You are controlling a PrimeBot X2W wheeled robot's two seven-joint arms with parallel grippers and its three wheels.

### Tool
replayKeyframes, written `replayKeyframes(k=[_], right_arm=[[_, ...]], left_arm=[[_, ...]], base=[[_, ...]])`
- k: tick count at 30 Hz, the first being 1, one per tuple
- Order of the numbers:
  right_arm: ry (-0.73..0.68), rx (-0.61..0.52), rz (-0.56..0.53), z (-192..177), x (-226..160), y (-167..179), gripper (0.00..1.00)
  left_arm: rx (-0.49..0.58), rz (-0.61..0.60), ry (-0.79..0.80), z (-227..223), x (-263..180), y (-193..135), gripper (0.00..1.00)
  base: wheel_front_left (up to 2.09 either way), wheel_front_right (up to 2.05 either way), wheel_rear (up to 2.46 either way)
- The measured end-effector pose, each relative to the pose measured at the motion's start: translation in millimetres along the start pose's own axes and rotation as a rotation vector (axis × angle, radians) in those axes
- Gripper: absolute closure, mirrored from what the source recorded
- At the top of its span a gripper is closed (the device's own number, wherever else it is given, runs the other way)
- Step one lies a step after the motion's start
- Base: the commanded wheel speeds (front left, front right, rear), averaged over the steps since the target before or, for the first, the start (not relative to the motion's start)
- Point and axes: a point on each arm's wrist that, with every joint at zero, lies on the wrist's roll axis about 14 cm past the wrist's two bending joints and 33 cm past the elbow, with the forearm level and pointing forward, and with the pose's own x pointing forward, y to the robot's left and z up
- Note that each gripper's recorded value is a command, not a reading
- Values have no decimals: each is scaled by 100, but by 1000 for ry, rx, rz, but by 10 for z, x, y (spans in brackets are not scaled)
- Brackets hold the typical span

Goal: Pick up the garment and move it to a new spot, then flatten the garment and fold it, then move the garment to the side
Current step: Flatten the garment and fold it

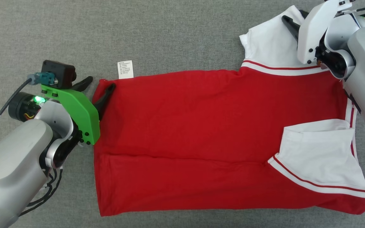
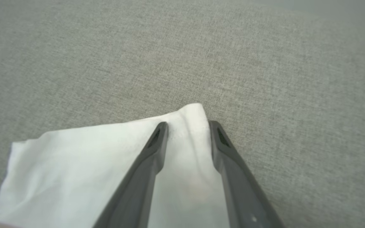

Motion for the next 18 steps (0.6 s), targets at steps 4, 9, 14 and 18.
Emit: replayKeyframes(k=[4,9,14,18], right_arm=[[-16,-10,12,10,-23,43,100],[-76,-15,7,86,-54,27,100],[-140,-21,-14,229,-155,-28,100],[-183,-17,-14,335,-261,3,100]], left_arm=[[5,-6,-3,20,-18,-20,100],[4,21,-29,73,-60,36,100],[2,31,-33,73,-131,49,100],[1,31,-33,94,-193,48,100]], base=[[0,0,0],[0,0,0],[0,0,0],[0,0,0]])
